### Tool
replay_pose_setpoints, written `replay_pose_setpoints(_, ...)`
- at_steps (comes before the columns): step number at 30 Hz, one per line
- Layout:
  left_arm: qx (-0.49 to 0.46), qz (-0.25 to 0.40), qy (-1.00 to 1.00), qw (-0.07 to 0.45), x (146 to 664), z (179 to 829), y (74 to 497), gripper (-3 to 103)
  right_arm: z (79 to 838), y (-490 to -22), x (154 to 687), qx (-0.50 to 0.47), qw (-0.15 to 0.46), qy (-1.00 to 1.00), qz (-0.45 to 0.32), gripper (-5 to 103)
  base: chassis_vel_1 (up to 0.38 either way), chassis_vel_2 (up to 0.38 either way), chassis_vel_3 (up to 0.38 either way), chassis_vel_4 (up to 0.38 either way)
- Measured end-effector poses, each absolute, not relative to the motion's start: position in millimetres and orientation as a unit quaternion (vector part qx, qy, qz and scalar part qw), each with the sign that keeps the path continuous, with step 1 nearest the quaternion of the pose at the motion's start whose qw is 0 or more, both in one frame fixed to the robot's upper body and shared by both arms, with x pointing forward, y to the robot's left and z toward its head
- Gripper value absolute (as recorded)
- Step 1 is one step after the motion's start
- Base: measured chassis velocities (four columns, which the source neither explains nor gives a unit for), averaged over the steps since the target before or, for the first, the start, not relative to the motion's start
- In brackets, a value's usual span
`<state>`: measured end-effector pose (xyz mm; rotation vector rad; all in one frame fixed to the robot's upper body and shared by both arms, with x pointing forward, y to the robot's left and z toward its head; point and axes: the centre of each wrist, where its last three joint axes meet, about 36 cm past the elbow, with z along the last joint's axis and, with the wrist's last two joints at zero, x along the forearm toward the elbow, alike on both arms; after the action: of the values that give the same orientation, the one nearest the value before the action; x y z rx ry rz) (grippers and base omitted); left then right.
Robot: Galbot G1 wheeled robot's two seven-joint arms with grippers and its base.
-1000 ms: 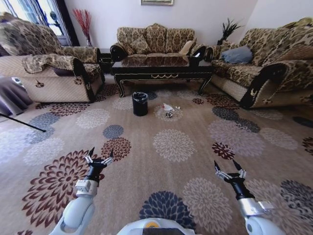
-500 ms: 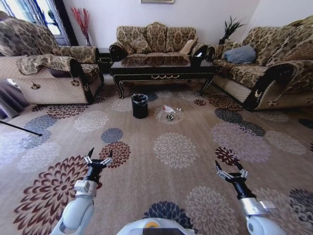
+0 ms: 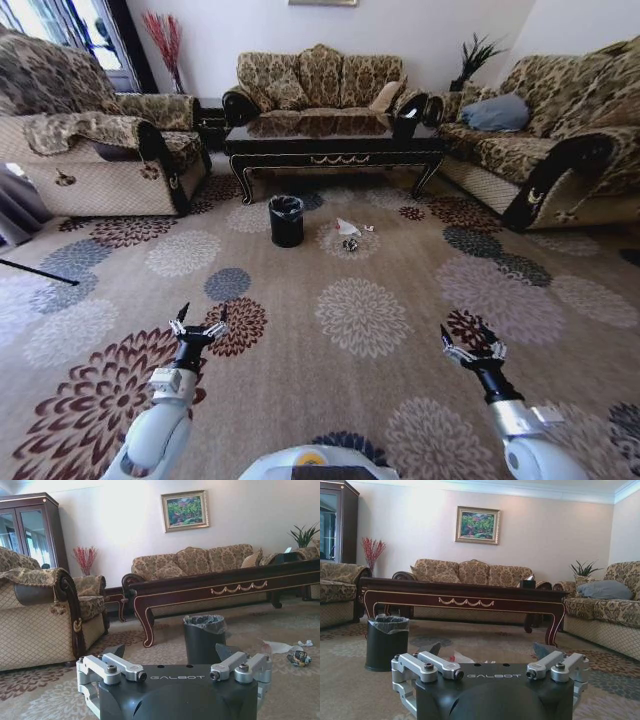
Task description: Move to the front of the table and pick up the trash from the floor, then place it into the trash bin.
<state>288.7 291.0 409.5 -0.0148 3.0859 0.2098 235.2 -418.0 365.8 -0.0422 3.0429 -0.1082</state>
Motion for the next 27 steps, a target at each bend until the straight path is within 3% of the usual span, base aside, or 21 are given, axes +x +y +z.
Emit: replay_pose_setpoints(27,-0.022,0.063,0.998,0.014,287.4,404.9,301.1,100,364.1,-421.3,230.2,-0.028,0.049,0.998,-0.038,100,-0.103,0.106,0.112,-0.112)
